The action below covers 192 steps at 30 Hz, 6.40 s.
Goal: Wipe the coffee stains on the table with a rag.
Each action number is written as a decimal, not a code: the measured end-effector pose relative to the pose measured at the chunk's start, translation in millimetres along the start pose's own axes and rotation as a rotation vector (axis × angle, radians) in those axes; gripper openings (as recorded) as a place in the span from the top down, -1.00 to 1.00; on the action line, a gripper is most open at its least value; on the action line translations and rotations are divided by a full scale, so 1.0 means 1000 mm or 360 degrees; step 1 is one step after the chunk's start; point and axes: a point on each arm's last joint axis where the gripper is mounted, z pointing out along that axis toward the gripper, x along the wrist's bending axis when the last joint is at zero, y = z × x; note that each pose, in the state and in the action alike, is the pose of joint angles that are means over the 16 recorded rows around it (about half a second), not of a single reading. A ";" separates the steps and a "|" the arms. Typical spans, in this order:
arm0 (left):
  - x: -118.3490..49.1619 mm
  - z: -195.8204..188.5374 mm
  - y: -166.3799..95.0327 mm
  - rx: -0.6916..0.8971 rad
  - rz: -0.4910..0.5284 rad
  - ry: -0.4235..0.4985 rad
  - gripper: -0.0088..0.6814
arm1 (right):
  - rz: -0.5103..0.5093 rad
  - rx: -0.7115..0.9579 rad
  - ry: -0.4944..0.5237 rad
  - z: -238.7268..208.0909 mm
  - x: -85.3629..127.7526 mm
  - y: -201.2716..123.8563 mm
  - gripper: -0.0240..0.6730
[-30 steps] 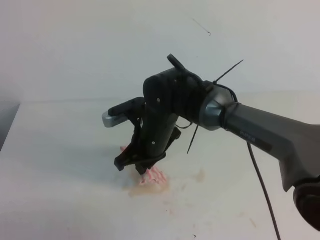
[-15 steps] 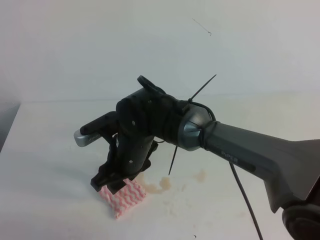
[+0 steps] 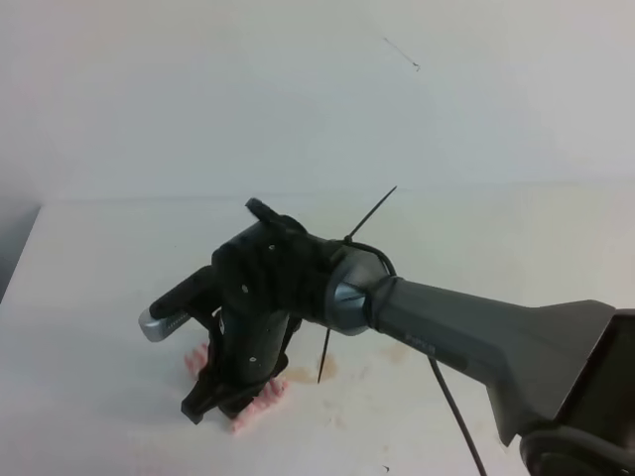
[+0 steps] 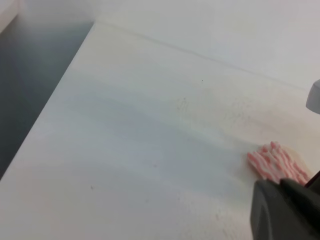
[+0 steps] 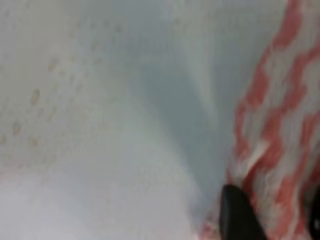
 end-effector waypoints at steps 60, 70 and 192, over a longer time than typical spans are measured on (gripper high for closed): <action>0.000 0.000 0.000 0.0000 0.0000 0.0000 0.98 | 0.0651 0.0010 -0.0338 -0.092 -0.184 -0.173 0.83; 0.000 0.000 0.000 0.0000 0.0000 0.0000 0.98 | 0.0650 -0.0025 -0.0427 -0.118 -0.176 -0.187 0.12; 0.000 0.000 0.000 0.0000 0.0000 0.0000 0.98 | 0.0821 -0.1537 -0.1279 -0.171 -0.042 -0.444 0.94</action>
